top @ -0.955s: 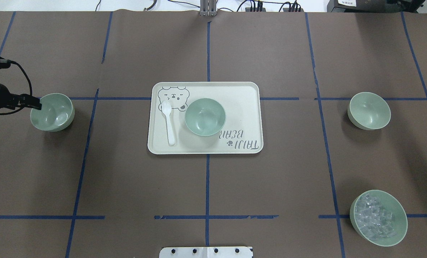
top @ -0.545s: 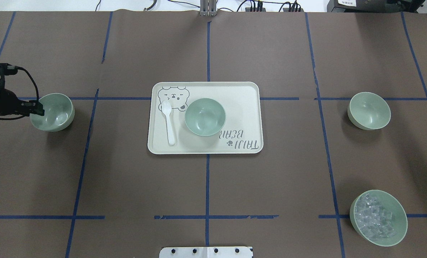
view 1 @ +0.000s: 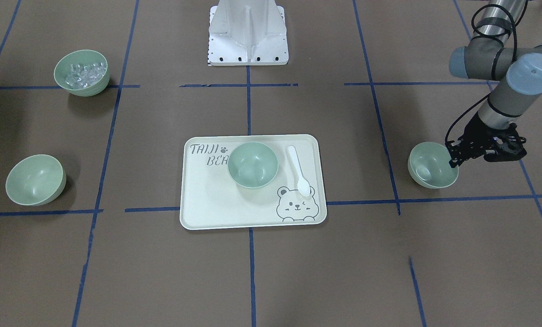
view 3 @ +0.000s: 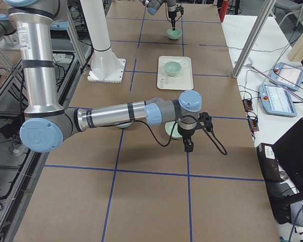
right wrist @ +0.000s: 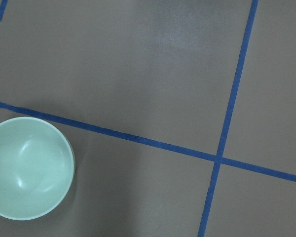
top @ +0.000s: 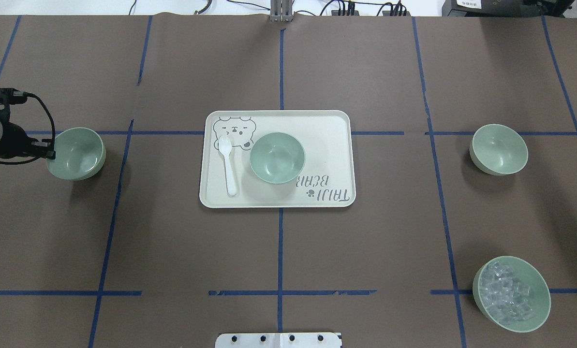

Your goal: Stack green bowls together

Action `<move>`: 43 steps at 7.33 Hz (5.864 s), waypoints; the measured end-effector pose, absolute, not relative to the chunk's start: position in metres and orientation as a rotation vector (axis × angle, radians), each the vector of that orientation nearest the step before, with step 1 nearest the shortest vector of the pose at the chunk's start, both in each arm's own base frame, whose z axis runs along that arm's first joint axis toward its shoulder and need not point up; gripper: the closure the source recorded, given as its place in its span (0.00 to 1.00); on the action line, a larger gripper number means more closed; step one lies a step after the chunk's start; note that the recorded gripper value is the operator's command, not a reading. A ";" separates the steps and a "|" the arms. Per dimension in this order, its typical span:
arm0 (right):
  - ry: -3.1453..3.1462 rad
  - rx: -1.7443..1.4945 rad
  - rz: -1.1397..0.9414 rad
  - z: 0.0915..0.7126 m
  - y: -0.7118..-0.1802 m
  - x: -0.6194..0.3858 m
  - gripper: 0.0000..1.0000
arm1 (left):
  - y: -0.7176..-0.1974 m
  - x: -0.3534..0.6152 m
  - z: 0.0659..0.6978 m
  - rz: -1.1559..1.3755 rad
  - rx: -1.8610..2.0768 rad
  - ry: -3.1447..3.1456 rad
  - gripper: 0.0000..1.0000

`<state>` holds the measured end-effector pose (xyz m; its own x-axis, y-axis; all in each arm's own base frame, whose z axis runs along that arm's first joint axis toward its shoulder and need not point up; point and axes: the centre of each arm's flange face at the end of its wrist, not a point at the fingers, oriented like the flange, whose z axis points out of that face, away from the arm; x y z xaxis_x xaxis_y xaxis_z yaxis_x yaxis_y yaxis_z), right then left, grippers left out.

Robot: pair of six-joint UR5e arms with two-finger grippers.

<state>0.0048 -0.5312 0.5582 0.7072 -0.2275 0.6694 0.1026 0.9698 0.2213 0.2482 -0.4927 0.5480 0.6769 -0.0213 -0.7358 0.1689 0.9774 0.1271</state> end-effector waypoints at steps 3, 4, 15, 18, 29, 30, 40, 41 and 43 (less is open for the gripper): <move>-0.764 0.177 -0.186 0.556 -0.531 0.005 0.00 | -0.514 0.261 0.452 -0.112 0.203 0.838 1.00; -0.765 0.178 -0.186 0.555 -0.531 0.005 0.00 | -0.533 0.276 0.394 -0.137 0.198 0.849 1.00; -0.767 0.186 -0.171 0.547 -0.531 0.005 0.00 | -0.494 0.552 0.186 -0.149 0.203 0.934 1.00; -0.767 0.185 -0.171 0.547 -0.531 0.005 0.00 | -0.487 0.542 0.208 -0.146 0.196 0.915 1.00; -0.805 0.174 -0.169 0.540 -0.529 -0.006 0.00 | -0.500 0.498 0.213 -0.052 0.233 0.934 0.00; -0.823 0.167 -0.166 0.529 -0.528 -0.022 0.00 | -0.521 0.438 0.237 0.037 0.255 0.934 0.00; -0.761 0.150 -0.085 0.588 -0.506 -0.175 0.18 | -0.499 -0.109 0.639 0.127 0.107 0.734 0.00; -0.764 0.163 -0.088 0.587 -0.512 -0.189 0.66 | -0.498 -0.111 0.639 0.120 0.101 0.740 0.00; -0.761 0.164 -0.092 0.591 -0.514 -0.198 1.00 | -0.497 -0.111 0.638 0.117 0.101 0.748 0.00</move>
<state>-0.1982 -0.5140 0.5907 0.7207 -0.1422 0.6785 0.0234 0.9832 0.1811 -0.1107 -0.4970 0.6381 0.7267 0.1417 -0.6721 -0.0699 0.9887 0.1328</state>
